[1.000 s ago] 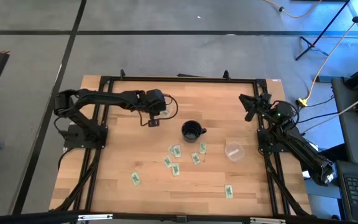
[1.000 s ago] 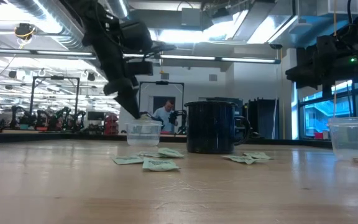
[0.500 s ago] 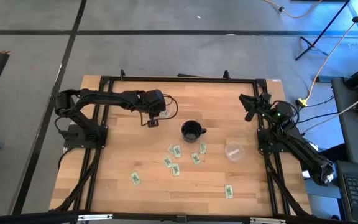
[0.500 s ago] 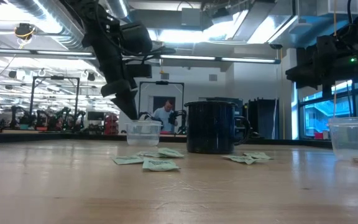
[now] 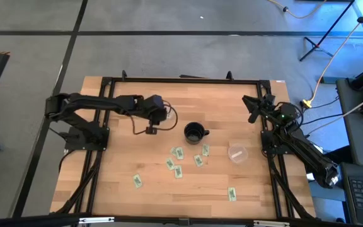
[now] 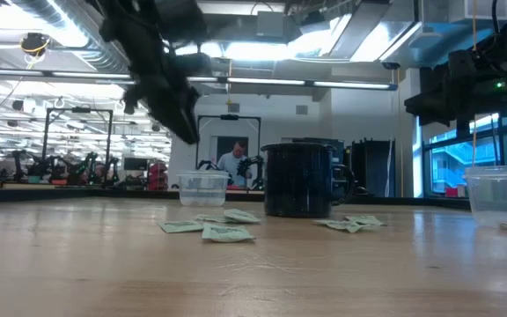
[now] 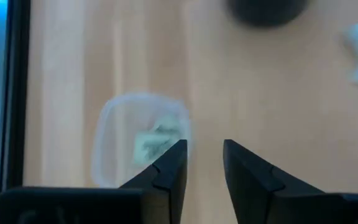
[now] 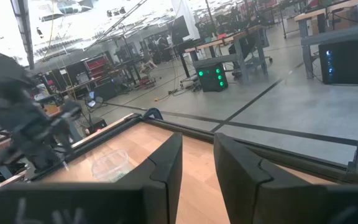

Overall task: Pick and place items into bin
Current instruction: Put the green stevia packet into the top transparent bin

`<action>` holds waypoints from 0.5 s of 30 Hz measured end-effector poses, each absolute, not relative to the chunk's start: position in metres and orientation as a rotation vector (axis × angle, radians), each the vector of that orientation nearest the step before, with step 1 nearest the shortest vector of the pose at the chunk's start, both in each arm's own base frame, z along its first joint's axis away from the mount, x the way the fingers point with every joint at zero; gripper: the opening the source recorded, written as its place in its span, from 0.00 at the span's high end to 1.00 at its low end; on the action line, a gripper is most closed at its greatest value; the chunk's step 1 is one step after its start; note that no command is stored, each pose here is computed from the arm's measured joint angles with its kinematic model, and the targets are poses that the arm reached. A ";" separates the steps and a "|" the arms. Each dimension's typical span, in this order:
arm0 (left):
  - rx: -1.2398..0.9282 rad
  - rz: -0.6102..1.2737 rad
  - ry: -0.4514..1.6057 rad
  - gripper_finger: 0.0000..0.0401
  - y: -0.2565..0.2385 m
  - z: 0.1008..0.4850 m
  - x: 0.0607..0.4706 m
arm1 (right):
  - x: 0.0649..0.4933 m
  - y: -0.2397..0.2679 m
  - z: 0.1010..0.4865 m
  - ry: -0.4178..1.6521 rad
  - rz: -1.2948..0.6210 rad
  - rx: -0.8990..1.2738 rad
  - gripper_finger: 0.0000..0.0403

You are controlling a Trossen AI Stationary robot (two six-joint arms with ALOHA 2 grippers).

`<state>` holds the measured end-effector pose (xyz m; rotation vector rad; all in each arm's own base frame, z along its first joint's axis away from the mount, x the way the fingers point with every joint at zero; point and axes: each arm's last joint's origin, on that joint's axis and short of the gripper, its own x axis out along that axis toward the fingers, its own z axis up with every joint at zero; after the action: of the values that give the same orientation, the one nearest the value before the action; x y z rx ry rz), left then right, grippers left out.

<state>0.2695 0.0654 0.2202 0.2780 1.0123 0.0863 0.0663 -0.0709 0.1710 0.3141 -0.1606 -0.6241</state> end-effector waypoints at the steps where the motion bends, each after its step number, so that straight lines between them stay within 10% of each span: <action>1: 0.283 0.065 0.993 0.73 0.060 0.224 0.269 | 0.066 -0.071 0.171 -0.161 -0.624 0.314 0.76; 15: 0.081 -0.374 1.148 0.69 -0.028 0.227 0.235 | 0.066 -0.071 0.171 -0.161 -0.624 0.314 0.76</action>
<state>0.2352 -0.0281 0.2274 0.0810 1.1478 -0.3735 0.0663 -0.0709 0.1710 0.3142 -0.1607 -0.6241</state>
